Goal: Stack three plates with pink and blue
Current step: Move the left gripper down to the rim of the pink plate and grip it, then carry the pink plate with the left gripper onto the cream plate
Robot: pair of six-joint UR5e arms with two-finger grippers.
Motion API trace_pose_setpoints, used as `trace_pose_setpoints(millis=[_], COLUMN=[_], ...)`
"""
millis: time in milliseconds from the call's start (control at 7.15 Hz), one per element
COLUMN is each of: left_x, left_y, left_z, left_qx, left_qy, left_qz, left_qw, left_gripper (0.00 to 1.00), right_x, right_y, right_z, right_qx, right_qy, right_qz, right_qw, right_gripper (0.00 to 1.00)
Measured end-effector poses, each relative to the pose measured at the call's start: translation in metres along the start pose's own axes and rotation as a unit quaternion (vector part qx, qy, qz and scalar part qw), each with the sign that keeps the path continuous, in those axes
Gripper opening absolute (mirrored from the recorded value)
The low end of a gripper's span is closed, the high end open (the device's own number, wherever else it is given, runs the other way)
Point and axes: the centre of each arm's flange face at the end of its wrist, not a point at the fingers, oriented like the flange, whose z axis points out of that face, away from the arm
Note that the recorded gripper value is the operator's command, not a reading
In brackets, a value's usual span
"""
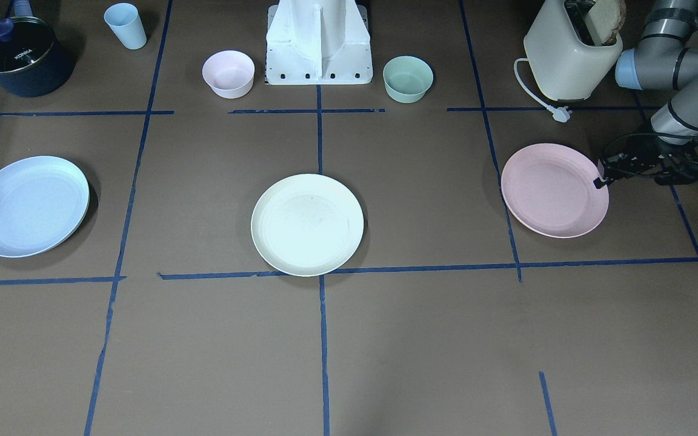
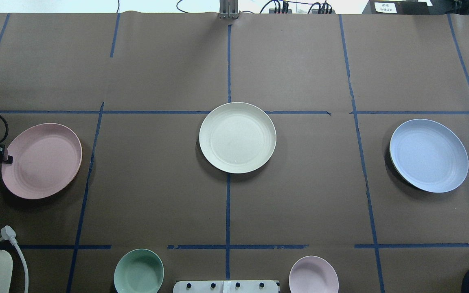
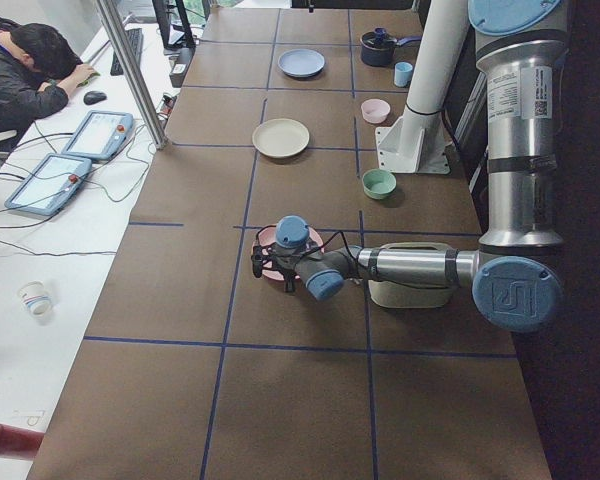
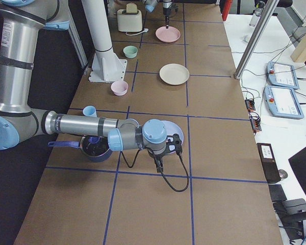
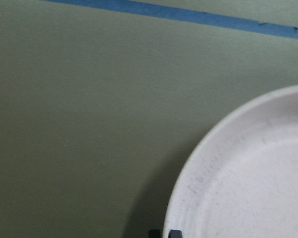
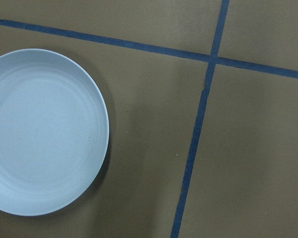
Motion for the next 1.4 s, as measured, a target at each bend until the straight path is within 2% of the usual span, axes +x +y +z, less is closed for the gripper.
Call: trace_pose_setpoints(millis=[280, 419, 559, 699, 839, 978, 1118, 1258, 1398], left_x=[0.089, 0.154, 0.234, 0.315, 0.382, 0.422, 0.448, 0.462, 0.467], left_y=[-0.018, -0.032, -0.037, -0.027, -0.003, 0.017, 0.029, 0.034, 0.035], left_z=[-0.023, -0.027, -0.019, -0.001, 0.019, 0.037, 0.055, 0.071, 0.079], left_qx=[0.007, 0.007, 0.006, 0.008, 0.011, 0.018, 0.025, 0.028, 0.030], left_qy=[0.059, 0.085, 0.092, 0.083, 0.071, 0.063, 0.056, 0.048, 0.043], left_qz=[-0.048, -0.072, -0.090, -0.101, -0.103, -0.099, -0.095, -0.093, -0.089], left_qw=[0.9971, 0.9938, 0.9917, 0.9914, 0.9921, 0.9930, 0.9937, 0.9942, 0.9947], left_gripper=[0.00, 0.00, 0.00, 0.00, 0.00, 0.00, 0.14, 0.99, 1.00], right_x=[0.000, 0.000, 0.001, 0.001, 0.001, 0.001, 0.001, 0.001, 0.001], right_y=[0.000, 0.001, 0.002, 0.002, 0.002, 0.003, 0.003, 0.003, 0.003], right_z=[0.000, 0.000, 0.001, 0.001, 0.001, 0.001, 0.001, 0.001, 0.001], right_qx=[0.000, 0.000, -0.001, -0.001, -0.001, -0.001, -0.001, -0.001, -0.001], right_qy=[0.000, 0.000, 0.000, -0.001, -0.001, 0.000, -0.001, -0.001, -0.001], right_qz=[-0.001, -0.001, -0.001, -0.002, -0.002, -0.002, -0.002, -0.002, -0.001], right_qw=[1.0000, 1.0000, 1.0000, 1.0000, 1.0000, 1.0000, 1.0000, 1.0000, 1.0000], right_gripper=[1.00, 1.00, 1.00, 1.00, 1.00, 1.00, 1.00, 1.00, 1.00])
